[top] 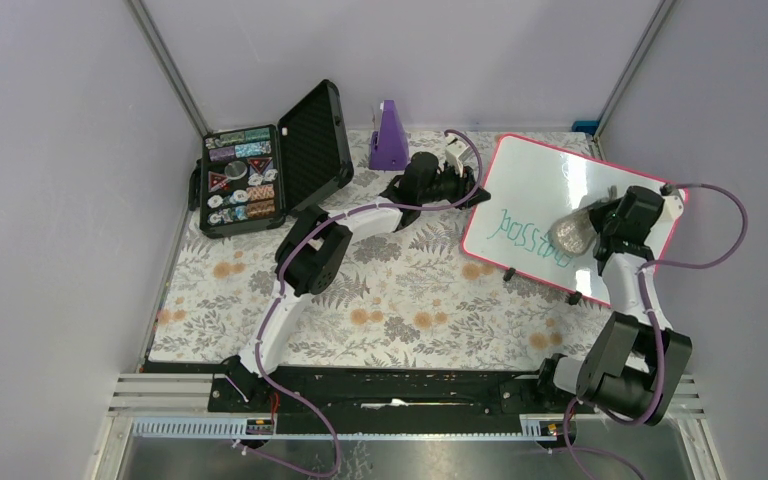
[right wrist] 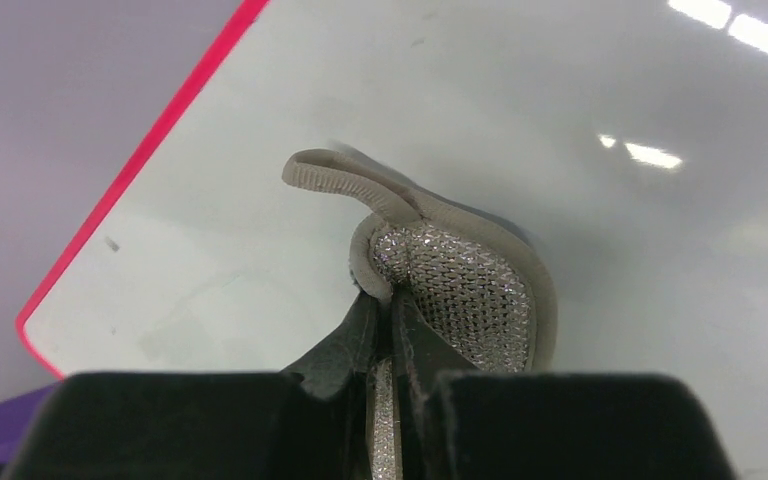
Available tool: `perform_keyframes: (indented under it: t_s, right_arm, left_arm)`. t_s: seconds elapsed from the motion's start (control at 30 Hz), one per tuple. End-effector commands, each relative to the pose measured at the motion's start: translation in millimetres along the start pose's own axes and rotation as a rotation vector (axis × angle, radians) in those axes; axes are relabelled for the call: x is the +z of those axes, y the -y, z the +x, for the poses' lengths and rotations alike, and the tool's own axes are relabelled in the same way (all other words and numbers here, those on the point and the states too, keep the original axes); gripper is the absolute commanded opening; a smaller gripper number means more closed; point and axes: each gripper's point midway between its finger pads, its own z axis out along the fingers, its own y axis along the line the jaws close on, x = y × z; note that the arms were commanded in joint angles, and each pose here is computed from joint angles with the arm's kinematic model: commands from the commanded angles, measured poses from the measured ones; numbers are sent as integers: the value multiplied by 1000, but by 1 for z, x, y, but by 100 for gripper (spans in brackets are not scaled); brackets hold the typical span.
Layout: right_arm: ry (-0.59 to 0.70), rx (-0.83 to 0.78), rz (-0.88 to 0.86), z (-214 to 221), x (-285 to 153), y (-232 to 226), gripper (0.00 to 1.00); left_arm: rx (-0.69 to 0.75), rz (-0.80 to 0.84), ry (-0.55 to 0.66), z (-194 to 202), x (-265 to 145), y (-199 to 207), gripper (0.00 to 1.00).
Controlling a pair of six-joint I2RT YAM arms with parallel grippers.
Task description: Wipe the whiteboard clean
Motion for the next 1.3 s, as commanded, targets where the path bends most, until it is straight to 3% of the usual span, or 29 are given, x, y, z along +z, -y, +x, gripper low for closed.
perform_keyframes:
  t_s: [0.0,0.13,0.2,0.4,0.53,0.7,0.83,1.27]
  right_arm:
    - [62,54,373,-9,-11,85,0]
    - [105,102,510,-15,-23,107,0]
    - [98,97,483,-15,-21,101,0]
    - [-31,35,122,5,1,40,0]
    - [-125,-9,-67,41,-1,-12,0]
    - [-184,-126,-230,88,-11,-77,0]
    - [-239,-144,-269,103,-9,-91,0]
    - [-6,-281,-152,50,-31,-67,3]
  left_arm:
    - [78,-48,2,-8,-7,-6,0]
    - [81,-51,3,-9,-7,-6,0]
    - [78,-48,4,-9,-7,-6,0]
    - [76,-44,4,-9,-7,-6,0]
    - [74,-41,4,-9,-6,-5,0]
    - [72,-43,3,-8,-6,-6,0]
    - [72,-43,3,-8,-6,-5,0]
    - [67,-32,4,-8,-5,-3,0]
